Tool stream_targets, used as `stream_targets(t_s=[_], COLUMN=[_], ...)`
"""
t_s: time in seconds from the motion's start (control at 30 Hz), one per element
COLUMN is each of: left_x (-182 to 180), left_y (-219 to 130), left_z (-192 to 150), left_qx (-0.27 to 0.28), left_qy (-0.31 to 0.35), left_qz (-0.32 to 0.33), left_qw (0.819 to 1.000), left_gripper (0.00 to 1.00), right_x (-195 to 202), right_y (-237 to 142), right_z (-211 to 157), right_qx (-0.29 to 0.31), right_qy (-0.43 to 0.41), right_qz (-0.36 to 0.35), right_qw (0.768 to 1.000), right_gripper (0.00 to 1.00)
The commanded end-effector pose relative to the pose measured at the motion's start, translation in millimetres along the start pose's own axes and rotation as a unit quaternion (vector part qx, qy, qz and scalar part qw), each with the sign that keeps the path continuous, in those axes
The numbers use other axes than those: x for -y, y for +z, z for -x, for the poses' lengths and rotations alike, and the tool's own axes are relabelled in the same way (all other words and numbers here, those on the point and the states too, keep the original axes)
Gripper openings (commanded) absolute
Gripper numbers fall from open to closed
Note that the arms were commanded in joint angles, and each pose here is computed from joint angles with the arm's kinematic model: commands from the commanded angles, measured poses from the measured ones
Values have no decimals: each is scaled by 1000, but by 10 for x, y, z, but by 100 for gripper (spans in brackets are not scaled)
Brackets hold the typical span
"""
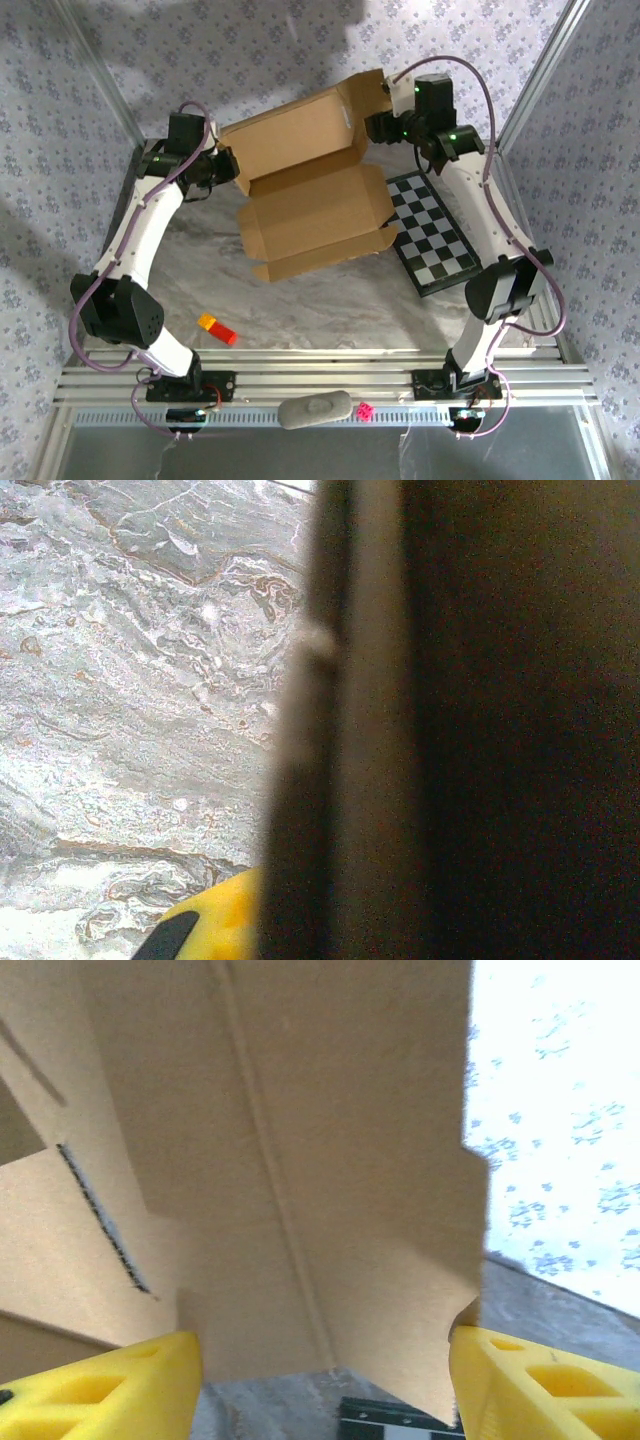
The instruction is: Fold the paper box
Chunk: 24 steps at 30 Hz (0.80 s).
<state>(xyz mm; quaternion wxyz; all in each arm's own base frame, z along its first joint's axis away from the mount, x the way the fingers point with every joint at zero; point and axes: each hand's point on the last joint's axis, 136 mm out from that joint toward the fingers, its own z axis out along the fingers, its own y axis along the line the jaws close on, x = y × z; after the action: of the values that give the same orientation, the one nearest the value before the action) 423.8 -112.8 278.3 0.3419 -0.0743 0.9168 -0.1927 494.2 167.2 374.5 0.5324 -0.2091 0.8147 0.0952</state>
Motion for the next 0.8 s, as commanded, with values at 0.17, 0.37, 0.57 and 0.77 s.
stream_targets(t_s=[0.17,0.37,0.57,0.77], left_x=[89,99,106,120], left_y=[-47,-47,-53,-22], left_z=[37,27,42,57], left_qx=[-1,-4,-4,-3], left_qy=[14,17,19,11], left_qz=[-14,-16,-16,-20], left_qw=[1000,1000,1000,1000], left_gripper=[0,0,0,0], right_x=[240,22,41,233], right_y=[-213,-56,97,81], right_z=[301,245,224,231], right_qx=[60,38,24,8], right_qy=[-22,-7,4,37], right_qz=[-32,59,19,-135], right_qw=[997,998,1000,990], right_gripper=[74,63,32,0])
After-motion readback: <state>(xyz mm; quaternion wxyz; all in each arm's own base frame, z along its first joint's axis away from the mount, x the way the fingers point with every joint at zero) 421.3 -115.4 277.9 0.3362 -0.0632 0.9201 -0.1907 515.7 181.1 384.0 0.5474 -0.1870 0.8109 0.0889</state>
